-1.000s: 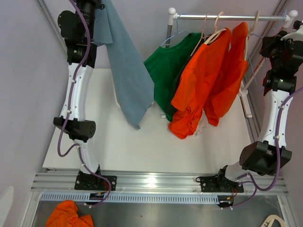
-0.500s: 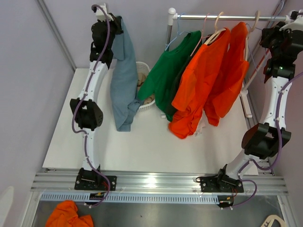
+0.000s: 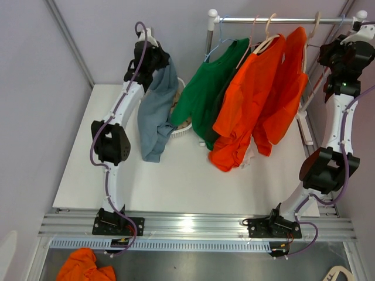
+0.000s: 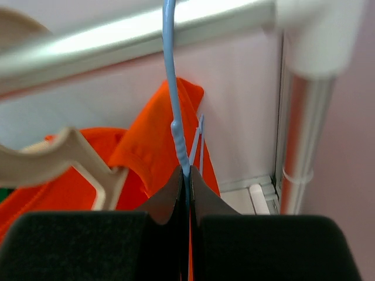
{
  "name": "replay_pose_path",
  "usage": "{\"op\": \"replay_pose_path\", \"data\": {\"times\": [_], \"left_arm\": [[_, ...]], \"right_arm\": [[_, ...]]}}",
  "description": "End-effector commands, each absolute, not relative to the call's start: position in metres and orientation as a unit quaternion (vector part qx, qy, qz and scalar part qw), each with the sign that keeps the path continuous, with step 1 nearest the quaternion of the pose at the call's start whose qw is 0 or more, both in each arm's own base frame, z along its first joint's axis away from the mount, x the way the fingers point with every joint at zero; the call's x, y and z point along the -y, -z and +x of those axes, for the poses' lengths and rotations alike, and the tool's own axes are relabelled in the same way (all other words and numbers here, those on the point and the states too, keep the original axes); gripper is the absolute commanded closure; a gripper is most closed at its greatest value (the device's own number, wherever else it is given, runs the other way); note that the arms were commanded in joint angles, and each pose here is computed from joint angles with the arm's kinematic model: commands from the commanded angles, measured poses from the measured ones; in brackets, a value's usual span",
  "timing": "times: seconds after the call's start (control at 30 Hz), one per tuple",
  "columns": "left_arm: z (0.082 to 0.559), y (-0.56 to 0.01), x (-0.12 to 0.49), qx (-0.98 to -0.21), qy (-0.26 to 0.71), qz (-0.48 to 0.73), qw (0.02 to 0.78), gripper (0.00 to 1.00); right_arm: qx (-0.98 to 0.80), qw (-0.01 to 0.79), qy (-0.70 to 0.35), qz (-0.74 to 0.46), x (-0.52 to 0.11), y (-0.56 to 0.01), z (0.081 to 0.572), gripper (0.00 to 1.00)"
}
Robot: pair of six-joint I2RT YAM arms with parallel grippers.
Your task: Remove the t-shirt from the hanger
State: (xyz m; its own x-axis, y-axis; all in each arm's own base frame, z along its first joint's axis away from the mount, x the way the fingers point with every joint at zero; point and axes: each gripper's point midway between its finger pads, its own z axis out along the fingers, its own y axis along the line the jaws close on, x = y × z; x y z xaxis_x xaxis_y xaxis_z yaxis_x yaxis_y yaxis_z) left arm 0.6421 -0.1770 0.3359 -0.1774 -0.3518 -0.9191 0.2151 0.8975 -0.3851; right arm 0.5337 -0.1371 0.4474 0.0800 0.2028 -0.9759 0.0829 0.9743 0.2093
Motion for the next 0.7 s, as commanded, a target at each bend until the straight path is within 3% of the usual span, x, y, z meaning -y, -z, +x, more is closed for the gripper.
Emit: {"op": "replay_pose_path", "data": {"times": [0.0,0.07,0.1,0.13,0.23,0.3,0.33,0.4,0.43,0.53,0.63,0.67], "left_arm": [[0.608,-0.351,0.19,-0.746,0.253,-0.085,0.611,0.99],[0.597,-0.337,0.198,-0.761,0.246,-0.087,0.594,0.99],[0.595,-0.333,0.197,-0.765,0.238,-0.091,0.591,0.99],[0.591,-0.331,0.198,-0.769,0.237,-0.09,0.587,0.99],[0.58,-0.313,0.198,-0.788,0.232,-0.097,0.561,0.99],[0.578,-0.309,0.193,-0.796,0.221,-0.099,0.554,0.95],[0.577,-0.308,0.191,-0.799,0.216,-0.102,0.552,0.68],[0.573,-0.314,0.19,-0.798,0.212,-0.091,0.556,0.56],[0.572,-0.318,0.189,-0.796,0.211,-0.089,0.56,0.44],[0.564,-0.342,0.184,-0.784,0.208,-0.08,0.58,0.2],[0.551,-0.37,0.181,-0.771,0.213,-0.072,0.596,0.01],[0.547,-0.377,0.179,-0.768,0.213,-0.071,0.6,0.01]], "right_arm": [[-0.673,0.73,-0.026,0.118,0.143,-0.45,0.523,1.0],[-0.675,0.728,-0.024,0.119,0.143,-0.449,0.521,0.94],[-0.673,0.73,-0.021,0.119,0.143,-0.452,0.517,0.88],[-0.671,0.731,-0.018,0.121,0.144,-0.455,0.515,0.73],[-0.66,0.74,-0.002,0.125,0.148,-0.469,0.505,0.56],[-0.651,0.749,0.011,0.125,0.15,-0.482,0.495,0.53],[-0.651,0.749,0.015,0.124,0.15,-0.485,0.493,0.52],[-0.642,0.756,0.026,0.121,0.15,-0.503,0.483,0.5],[-0.644,0.755,0.028,0.121,0.148,-0.508,0.476,0.45],[-0.636,0.761,0.032,0.119,0.142,-0.525,0.458,0.36],[-0.634,0.762,0.036,0.126,0.138,-0.536,0.439,0.29],[-0.635,0.761,0.035,0.129,0.136,-0.537,0.434,0.25]]}}
